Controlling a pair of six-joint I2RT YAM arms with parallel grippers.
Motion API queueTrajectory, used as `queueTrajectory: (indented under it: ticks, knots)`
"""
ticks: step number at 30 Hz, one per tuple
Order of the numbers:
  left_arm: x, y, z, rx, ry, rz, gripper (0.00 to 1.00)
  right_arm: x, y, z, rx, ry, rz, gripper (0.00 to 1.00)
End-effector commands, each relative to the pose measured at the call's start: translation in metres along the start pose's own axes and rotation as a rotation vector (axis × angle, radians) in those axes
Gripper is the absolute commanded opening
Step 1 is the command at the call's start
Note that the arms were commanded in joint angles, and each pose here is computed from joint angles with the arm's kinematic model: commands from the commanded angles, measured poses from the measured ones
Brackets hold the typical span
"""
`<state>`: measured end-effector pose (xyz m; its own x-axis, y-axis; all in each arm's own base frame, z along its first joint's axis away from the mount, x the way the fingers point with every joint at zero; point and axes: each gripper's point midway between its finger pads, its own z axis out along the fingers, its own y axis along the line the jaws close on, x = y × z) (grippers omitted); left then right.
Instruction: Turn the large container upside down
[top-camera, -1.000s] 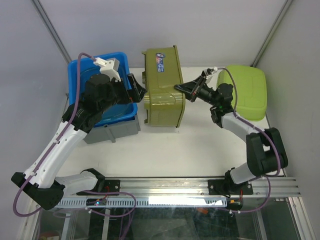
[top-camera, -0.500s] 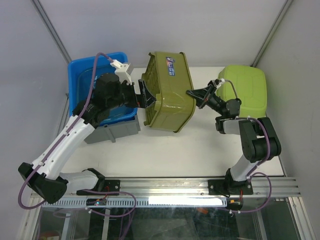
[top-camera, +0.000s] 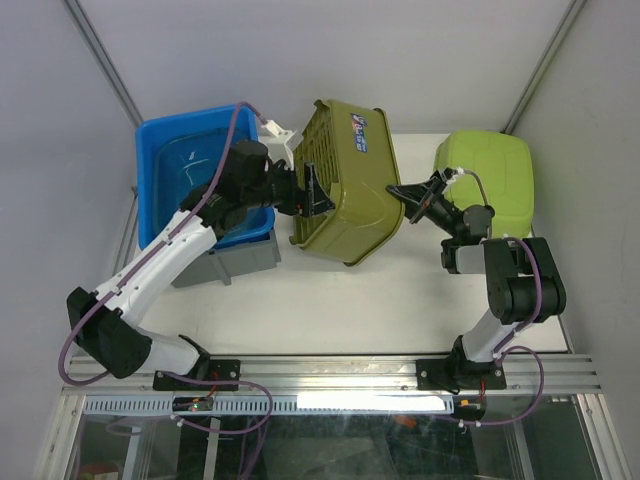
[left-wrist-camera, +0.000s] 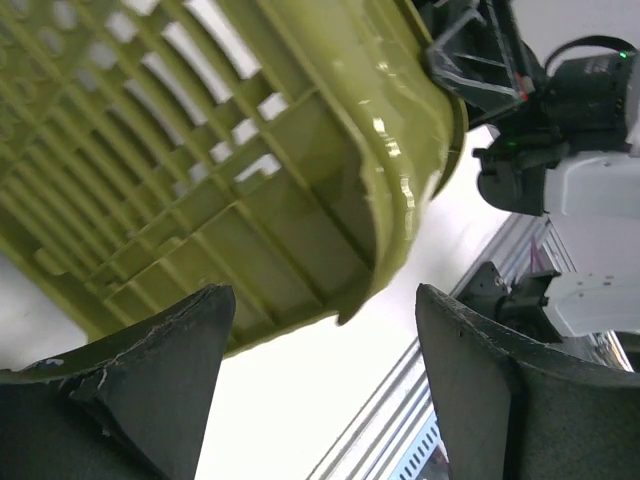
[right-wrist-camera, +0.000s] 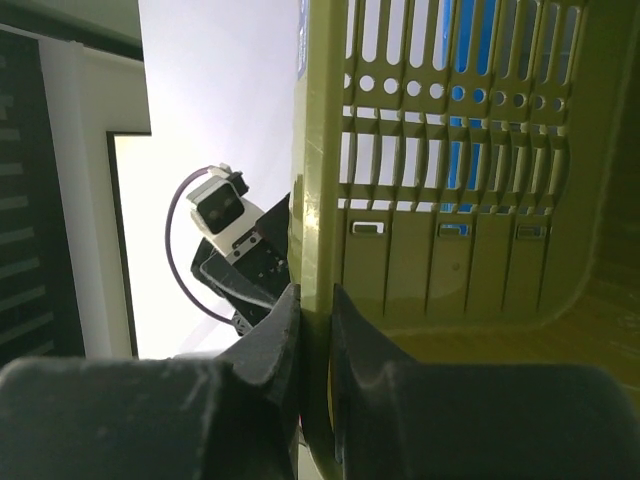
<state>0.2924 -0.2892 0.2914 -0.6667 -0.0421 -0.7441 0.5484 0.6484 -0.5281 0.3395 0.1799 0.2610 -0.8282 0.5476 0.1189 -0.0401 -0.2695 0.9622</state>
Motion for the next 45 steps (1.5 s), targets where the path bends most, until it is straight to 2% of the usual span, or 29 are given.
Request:
queueTrajectory:
  ticks: [1, 5, 11, 13, 15, 19, 22, 23, 24, 26, 29, 32, 34, 36, 39, 45]
  knots:
    - [-0.026, -0.051, 0.002, 0.156, -0.075, 0.107, 0.75, 0.018, 0.008, -0.009, -0.051, 0.07, -0.076, 0.0]
    - [-0.023, -0.062, 0.013, 0.173, -0.066, 0.115, 0.63, 0.017, 0.005, -0.01, -0.044, 0.064, -0.066, 0.0]
    - [-0.019, -0.062, 0.031, 0.175, -0.043, 0.112, 0.25, 0.017, 0.006, -0.012, -0.044, 0.066, -0.073, 0.02]
    - [-0.021, -0.062, 0.034, 0.174, -0.043, 0.113, 0.12, 0.017, 0.006, -0.014, -0.041, 0.063, -0.076, 0.06]
    - [-0.023, -0.064, 0.037, 0.177, -0.045, 0.115, 0.0, 0.017, 0.006, -0.017, -0.04, 0.057, -0.09, 0.21]
    - [-0.025, -0.064, 0.043, 0.176, -0.041, 0.113, 0.0, 0.016, 0.001, -0.026, 0.019, 0.043, -0.13, 0.47]
    - [-0.024, -0.065, 0.048, 0.177, -0.033, 0.11, 0.0, 0.013, -0.015, -0.031, 0.159, 0.012, -0.112, 0.58]
    - [-0.023, -0.065, 0.051, 0.175, -0.031, 0.11, 0.0, 0.012, -0.022, -0.033, 0.217, 0.002, -0.171, 0.63]
    - [-0.023, -0.065, 0.053, 0.174, -0.028, 0.111, 0.0, 0.013, -0.027, -0.037, 0.294, -0.015, -0.101, 0.64]
    - [-0.025, -0.064, 0.057, 0.173, -0.028, 0.113, 0.0, -0.001, -0.044, -0.051, 0.493, -0.078, -0.358, 0.75]
    - [-0.023, -0.065, 0.064, 0.186, -0.012, 0.119, 0.0, -0.019, -0.044, -0.081, 0.749, -0.201, -0.52, 0.88]
    - [-0.019, -0.069, 0.075, 0.224, 0.015, 0.146, 0.0, -0.029, -0.037, -0.112, 0.914, -0.31, -0.628, 0.91]
    - [-0.018, -0.071, 0.081, 0.241, 0.029, 0.154, 0.0, -0.032, -0.033, -0.131, 0.996, -0.369, -0.682, 0.99]
    - [-0.018, -0.071, 0.088, 0.249, 0.044, 0.165, 0.0, -0.037, -0.031, -0.152, 1.084, -0.433, -0.722, 0.99]
    - [-0.019, -0.07, 0.097, 0.245, 0.072, 0.193, 0.0, -0.034, -0.031, -0.167, 1.148, -0.447, -0.752, 0.99]
    - [-0.021, -0.072, 0.1, 0.253, 0.125, 0.237, 0.0, -0.028, -0.042, -0.173, 1.166, -0.417, -0.752, 0.99]
